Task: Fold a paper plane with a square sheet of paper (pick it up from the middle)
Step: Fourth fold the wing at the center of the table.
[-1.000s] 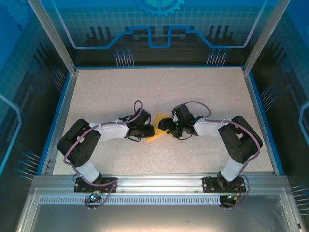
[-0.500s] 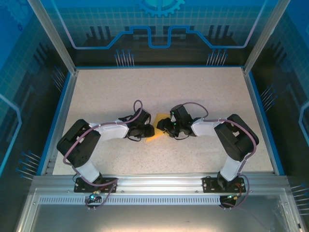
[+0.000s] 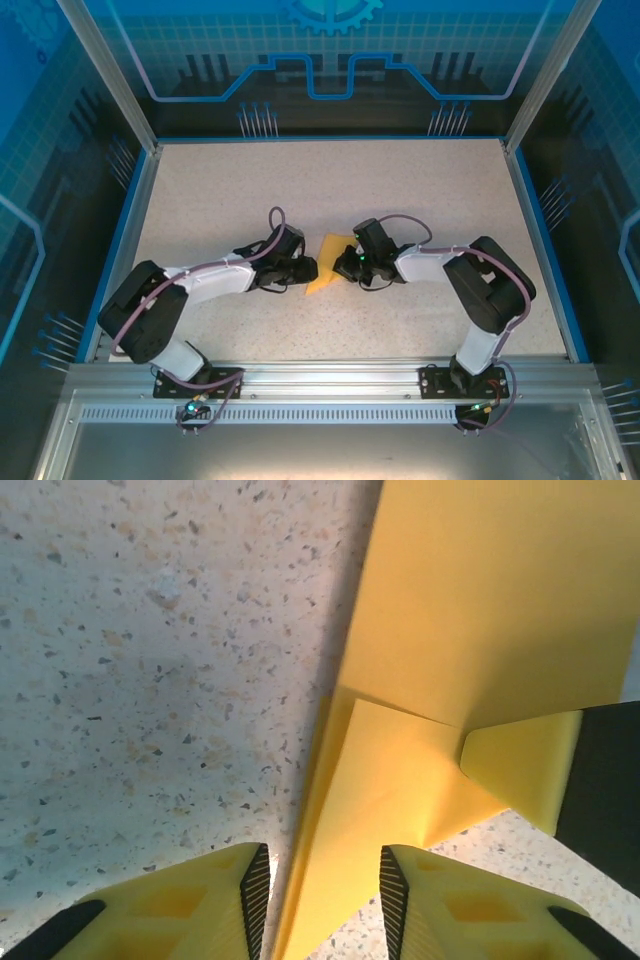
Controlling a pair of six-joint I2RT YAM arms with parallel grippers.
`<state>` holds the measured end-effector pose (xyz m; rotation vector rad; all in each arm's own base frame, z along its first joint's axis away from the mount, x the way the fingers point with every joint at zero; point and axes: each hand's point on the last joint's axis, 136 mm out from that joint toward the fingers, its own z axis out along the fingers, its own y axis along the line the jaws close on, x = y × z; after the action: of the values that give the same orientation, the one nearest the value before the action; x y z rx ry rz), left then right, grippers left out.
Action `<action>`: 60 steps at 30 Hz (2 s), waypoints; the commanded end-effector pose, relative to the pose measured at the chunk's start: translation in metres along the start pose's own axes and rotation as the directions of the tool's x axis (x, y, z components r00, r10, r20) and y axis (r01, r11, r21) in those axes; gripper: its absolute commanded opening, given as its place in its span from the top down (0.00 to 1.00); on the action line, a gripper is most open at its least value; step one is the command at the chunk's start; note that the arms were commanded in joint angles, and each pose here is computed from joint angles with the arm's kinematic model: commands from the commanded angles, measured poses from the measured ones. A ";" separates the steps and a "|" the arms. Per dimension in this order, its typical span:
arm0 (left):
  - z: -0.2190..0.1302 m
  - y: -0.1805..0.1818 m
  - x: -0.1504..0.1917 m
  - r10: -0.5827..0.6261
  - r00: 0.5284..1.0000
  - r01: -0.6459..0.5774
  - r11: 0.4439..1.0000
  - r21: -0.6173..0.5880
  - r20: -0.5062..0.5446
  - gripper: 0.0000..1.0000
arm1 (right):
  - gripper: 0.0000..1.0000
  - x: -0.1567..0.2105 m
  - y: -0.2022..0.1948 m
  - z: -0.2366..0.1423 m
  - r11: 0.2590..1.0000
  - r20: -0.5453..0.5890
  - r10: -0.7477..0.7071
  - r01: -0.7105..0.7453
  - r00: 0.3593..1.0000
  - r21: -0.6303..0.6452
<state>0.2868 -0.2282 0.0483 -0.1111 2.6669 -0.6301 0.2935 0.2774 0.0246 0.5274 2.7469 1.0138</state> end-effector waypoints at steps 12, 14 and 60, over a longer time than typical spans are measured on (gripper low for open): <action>-0.021 -0.062 -0.009 0.214 0.962 -0.260 0.912 0.317 0.172 0.27 | 1.00 -0.011 -0.021 -0.051 0.979 0.092 0.135 -0.148 0.986 0.143; -0.023 -0.066 -0.010 0.233 0.952 -0.290 0.896 0.337 0.201 0.22 | 0.99 -0.014 -0.015 -0.052 0.982 0.089 0.128 -0.139 0.988 0.131; 0.002 -0.086 0.012 0.521 0.765 -0.633 0.715 0.296 0.379 0.45 | 0.97 -0.022 -0.020 -0.038 0.973 0.103 0.193 -0.204 0.976 0.107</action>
<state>0.2735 -0.3034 0.0806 0.6121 2.1483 -0.8869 0.2983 0.2316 0.0460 0.7706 2.7250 0.7788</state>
